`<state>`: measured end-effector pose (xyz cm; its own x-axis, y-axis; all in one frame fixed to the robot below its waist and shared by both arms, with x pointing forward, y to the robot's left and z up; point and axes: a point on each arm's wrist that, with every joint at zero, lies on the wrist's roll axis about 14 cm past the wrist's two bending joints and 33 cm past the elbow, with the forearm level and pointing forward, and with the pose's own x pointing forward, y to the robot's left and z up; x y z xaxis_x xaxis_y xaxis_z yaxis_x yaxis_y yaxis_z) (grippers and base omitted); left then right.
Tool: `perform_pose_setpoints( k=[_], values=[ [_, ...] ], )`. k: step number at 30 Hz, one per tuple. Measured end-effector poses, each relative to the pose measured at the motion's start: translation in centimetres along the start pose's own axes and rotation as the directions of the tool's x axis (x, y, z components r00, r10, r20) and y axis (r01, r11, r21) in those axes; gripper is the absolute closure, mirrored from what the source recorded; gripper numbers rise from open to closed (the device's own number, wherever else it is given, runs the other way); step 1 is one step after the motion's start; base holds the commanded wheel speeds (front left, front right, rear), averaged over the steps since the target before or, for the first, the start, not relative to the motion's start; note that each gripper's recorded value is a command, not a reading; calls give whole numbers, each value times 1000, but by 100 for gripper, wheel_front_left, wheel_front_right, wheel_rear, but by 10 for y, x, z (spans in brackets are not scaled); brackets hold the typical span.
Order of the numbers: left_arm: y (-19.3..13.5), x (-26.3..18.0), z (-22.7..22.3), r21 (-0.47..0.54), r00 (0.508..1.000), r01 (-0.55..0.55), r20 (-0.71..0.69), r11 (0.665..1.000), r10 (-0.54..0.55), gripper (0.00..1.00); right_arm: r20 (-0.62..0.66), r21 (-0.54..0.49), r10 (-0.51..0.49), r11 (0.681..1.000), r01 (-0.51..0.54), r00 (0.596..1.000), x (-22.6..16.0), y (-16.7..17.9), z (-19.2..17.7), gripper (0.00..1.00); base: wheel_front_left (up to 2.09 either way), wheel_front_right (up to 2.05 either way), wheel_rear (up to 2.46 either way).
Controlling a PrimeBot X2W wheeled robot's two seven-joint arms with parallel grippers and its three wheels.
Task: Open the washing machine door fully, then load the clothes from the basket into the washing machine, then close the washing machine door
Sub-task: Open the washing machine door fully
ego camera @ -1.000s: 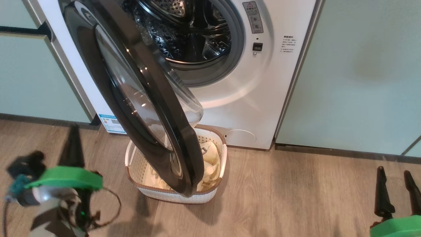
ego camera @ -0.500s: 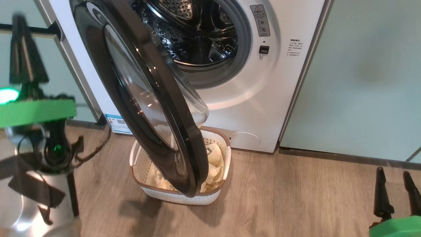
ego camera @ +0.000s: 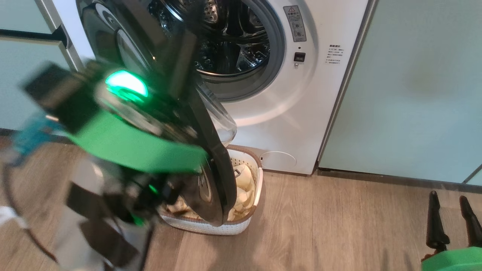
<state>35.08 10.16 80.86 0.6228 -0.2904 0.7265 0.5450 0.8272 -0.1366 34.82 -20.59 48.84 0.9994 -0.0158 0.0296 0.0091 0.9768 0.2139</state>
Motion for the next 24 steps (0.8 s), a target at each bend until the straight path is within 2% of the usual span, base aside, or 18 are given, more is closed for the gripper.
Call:
perform_pose_setpoints(
  k=[6,14,24],
  values=[
    [-46,-26,-57,-112,974,86,-201,990,-108,100,-3,0,4,1000,-4,1000,1,1,-1,0,0,0,0],
    [-74,-49,-97,-140,925,135,-338,981,-175,100,-6,0,14,1000,-14,1000,4,4,-2,0,0,0,0],
    [-97,-92,-150,-185,813,196,-519,963,-265,100,-8,-2,11,1000,-11,1000,3,3,-2,0,0,0,0]
  ],
)
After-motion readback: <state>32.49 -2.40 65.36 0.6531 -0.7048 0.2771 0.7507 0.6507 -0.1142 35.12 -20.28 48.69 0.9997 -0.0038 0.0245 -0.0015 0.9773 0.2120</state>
